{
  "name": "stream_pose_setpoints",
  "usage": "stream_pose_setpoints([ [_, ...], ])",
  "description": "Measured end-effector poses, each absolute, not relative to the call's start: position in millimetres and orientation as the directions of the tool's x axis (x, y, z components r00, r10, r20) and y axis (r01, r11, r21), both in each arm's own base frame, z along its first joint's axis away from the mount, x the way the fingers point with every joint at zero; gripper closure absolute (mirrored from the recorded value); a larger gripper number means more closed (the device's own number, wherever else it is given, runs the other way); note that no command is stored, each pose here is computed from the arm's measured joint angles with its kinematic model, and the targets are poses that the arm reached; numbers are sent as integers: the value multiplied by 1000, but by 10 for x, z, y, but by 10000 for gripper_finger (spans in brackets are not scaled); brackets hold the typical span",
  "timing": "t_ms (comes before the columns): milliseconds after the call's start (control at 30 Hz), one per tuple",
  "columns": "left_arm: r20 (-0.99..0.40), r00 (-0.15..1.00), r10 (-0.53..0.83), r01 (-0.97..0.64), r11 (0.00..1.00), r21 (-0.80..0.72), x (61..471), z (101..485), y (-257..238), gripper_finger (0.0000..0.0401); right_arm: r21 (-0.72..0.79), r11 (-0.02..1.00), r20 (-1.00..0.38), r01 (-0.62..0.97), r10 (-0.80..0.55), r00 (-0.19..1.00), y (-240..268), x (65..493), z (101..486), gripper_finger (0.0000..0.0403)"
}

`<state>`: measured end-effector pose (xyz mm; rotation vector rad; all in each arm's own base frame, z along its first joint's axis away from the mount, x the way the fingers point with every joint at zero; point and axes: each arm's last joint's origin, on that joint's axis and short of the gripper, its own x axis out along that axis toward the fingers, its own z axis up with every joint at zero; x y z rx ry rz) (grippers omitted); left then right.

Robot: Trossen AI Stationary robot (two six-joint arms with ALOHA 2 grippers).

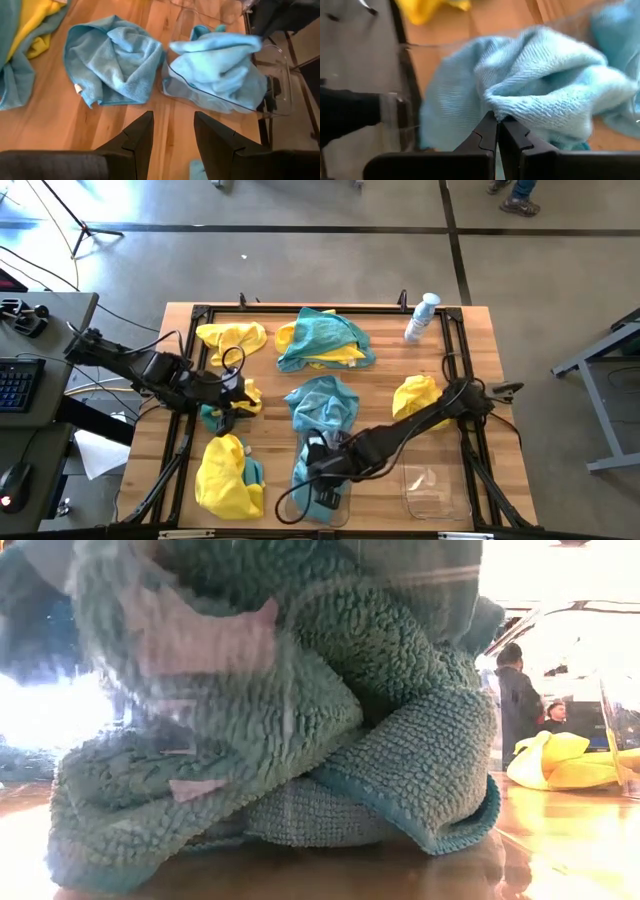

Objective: Sort microfiber towel by color & place in baskets
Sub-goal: Put the blue towel into the left transparent bin

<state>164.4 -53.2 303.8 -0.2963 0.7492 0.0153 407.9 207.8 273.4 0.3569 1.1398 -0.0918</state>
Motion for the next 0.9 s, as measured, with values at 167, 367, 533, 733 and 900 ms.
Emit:
stream_pose_setpoints([
  [167,-672,734,-91,-114,960,-255,1639,3038,-546,270,214,922,-923,324,82,377,2064,4239,2400,403],
  [367,-672,736,-81,-120,961,-248,1639,3038,-543,270,197,916,-948,350,88,305,2074,4338,2068,403],
  [533,-670,740,-62,-133,963,-236,1640,3038,-537,270,171,920,-961,352,76,267,2102,4388,1831,403],
  [733,-678,732,-58,-135,964,-228,1633,3030,-534,270,156,929,-966,335,72,249,2112,4406,1728,397],
  [900,-684,727,-57,-138,964,-227,1627,3024,-532,270,154,929,-965,337,69,251,2108,4401,1748,362],
])
